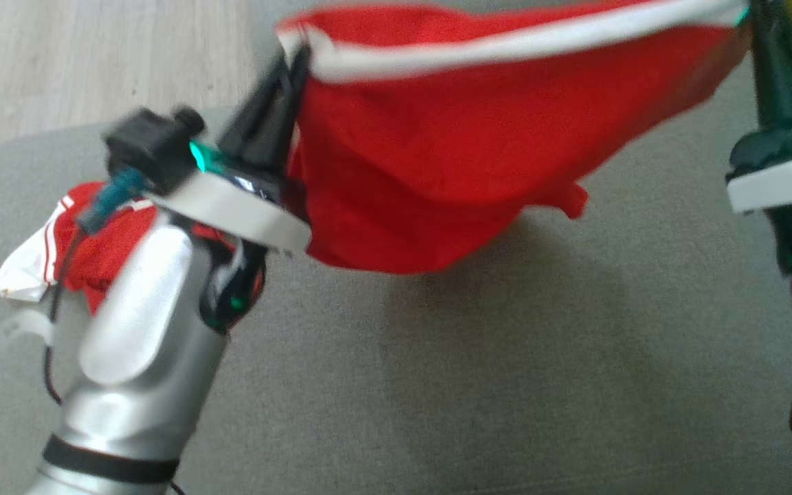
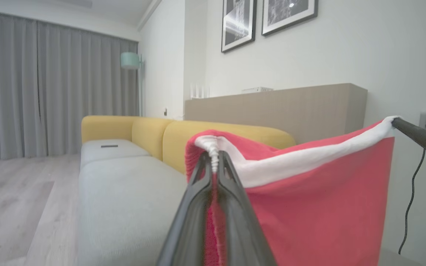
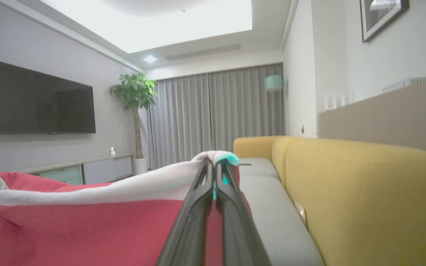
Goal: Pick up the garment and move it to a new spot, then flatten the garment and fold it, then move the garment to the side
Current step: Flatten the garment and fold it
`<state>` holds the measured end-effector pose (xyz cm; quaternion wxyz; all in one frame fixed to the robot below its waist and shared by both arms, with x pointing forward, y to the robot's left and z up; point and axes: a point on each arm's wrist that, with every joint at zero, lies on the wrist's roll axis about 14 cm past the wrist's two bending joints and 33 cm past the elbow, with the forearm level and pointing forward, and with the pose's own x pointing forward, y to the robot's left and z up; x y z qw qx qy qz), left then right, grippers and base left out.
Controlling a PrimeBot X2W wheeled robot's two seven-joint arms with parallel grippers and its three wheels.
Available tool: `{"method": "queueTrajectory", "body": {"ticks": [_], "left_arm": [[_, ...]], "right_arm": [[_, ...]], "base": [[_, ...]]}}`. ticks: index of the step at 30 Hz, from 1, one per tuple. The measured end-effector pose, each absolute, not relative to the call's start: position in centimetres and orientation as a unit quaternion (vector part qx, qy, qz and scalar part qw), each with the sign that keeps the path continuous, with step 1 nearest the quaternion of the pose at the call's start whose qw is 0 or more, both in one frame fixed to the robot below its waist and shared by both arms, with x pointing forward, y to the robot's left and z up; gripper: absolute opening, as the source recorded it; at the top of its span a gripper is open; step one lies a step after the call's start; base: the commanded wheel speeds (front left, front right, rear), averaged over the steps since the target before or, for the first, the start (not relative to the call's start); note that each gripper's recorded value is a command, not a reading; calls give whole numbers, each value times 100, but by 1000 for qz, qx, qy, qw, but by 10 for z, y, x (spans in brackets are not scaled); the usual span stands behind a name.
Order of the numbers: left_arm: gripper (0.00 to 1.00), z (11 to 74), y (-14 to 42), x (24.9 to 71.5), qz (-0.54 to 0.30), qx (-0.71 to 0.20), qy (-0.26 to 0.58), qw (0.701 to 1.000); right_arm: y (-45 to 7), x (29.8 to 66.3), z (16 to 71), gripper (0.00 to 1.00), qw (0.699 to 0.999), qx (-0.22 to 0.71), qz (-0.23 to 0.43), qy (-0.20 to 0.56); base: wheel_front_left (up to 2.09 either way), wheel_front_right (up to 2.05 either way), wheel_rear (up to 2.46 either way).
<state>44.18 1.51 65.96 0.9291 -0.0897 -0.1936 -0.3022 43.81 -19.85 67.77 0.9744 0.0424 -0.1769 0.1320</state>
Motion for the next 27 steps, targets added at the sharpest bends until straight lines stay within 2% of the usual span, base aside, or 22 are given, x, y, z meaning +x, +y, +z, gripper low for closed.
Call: {"method": "queueTrajectory", "body": {"ticks": [1, 3, 8, 16, 21, 27], "left_arm": [[0, 660, 15, 442, -302, -90, -194, 929], [0, 691, 19, 439, -294, -86, -232, 923], [0, 716, 22, 432, -287, -97, -259, 917], [0, 709, 20, 440, -295, -80, -243, 921], [0, 689, 12, 478, -309, -54, -205, 927], [0, 685, 4, 557, -314, 3, -193, 930]], "right_arm": [[-198, 438, 678, 0, 974, 42, 132, -177], [-199, 429, 708, 0, 966, 45, 125, -224], [-204, 415, 729, 0, 959, 40, 103, -259], [-217, 420, 717, 0, 969, 24, 58, -239], [-221, 459, 703, 0, 977, 13, 49, -207], [-232, 543, 705, 0, 982, -7, 40, -186]], "base": [[0, 0, 0], [0, 0, 0], [0, 0, 0], [0, 0, 0], [0, 0, 0], [0, 0, 0]]}}
